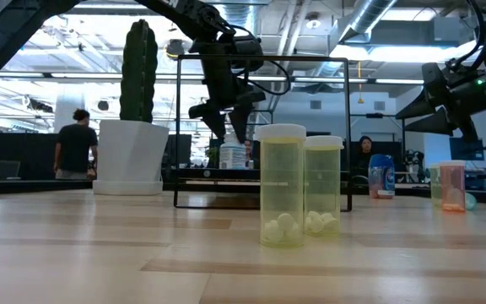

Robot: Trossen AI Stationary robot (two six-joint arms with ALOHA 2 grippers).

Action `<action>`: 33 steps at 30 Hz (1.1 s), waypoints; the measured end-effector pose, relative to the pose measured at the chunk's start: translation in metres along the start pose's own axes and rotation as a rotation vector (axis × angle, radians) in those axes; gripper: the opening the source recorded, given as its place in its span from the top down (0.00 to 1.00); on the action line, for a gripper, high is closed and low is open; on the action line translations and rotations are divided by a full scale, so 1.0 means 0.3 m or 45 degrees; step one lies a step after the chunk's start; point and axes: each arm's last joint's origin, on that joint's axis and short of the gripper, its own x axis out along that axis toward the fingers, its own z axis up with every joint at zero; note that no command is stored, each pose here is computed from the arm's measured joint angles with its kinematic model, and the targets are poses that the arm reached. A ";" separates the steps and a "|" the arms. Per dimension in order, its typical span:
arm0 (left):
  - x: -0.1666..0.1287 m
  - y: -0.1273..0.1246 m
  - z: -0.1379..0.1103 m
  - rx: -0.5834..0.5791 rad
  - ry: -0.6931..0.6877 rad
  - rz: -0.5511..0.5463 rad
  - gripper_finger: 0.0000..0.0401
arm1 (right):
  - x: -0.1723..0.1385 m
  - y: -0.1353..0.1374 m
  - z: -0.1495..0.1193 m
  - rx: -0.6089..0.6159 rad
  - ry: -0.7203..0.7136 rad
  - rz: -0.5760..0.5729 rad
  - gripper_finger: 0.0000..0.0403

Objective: Pick and place medicine bottles onto shelf by color
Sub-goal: Put the white pill bottle on the shelf, then put the blue pill bottle on the shelf

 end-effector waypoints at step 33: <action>-0.600 -0.260 -0.178 0.098 -0.041 0.022 0.33 | 0.000 0.000 0.000 0.000 0.001 0.000 0.48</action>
